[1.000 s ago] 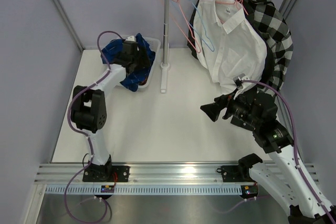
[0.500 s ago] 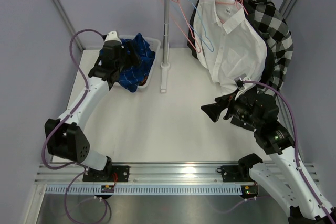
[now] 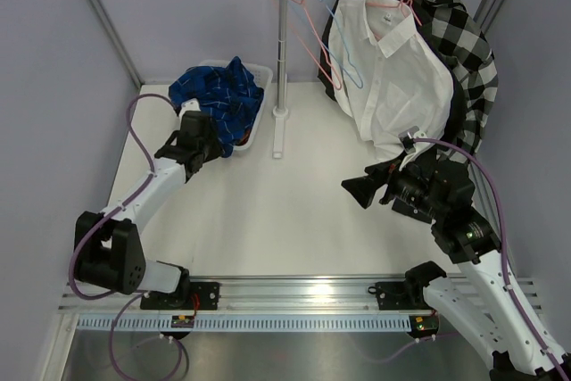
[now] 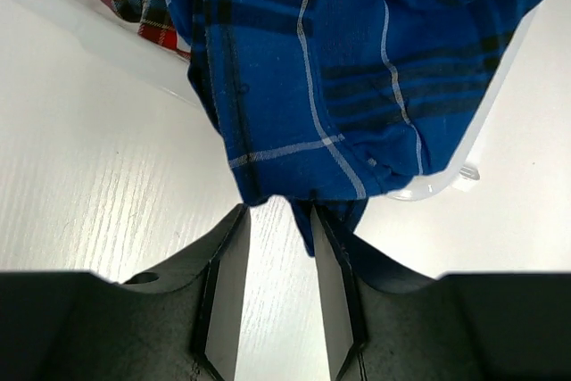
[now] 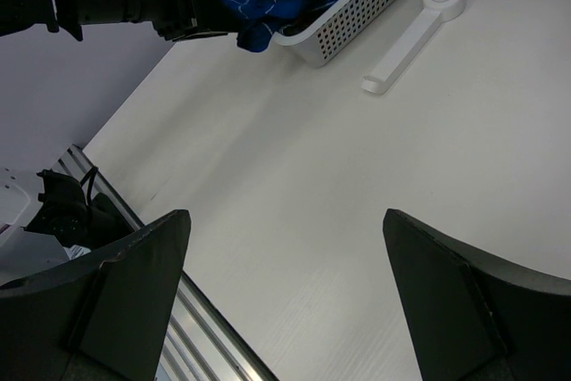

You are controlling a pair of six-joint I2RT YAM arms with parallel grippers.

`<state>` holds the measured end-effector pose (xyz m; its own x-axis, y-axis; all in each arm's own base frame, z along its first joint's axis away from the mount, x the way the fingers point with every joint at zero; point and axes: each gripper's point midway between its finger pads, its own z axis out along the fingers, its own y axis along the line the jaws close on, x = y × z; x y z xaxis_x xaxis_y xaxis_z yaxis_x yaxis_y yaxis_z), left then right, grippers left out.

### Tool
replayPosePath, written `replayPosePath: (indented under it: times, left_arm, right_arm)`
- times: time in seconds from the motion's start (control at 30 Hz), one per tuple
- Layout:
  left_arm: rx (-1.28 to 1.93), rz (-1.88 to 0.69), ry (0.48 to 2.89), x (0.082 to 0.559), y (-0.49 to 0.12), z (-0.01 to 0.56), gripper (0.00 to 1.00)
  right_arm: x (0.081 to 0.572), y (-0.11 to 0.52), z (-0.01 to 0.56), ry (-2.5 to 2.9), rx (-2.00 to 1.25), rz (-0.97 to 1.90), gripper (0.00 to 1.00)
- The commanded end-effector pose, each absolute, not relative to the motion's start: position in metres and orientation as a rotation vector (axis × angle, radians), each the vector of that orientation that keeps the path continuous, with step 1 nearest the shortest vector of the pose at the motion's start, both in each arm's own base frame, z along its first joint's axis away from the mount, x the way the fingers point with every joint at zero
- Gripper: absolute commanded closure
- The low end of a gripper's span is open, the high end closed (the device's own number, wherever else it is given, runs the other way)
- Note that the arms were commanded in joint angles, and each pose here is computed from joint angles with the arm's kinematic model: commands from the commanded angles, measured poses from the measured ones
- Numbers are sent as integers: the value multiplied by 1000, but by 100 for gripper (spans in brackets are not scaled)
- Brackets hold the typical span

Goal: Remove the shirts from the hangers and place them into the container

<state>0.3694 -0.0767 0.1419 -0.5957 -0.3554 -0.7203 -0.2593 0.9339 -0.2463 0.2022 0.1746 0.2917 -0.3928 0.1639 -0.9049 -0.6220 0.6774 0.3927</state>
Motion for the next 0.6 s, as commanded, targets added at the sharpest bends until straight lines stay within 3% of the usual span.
replayPosePath:
  times: [0.0,0.43,0.57]
  left_arm:
    - [-436,-158,2140,400,-79,163,62]
    - [-336,-205,2185,468,-109,156,62]
    - [-326,-224,2272,475,-119,129,62]
  right_arm:
    - [202,175,297,1759,-372,892,1]
    - [207,176,293,1776,-367,883,1]
    - [209,176,292,1782,-366,883,1]
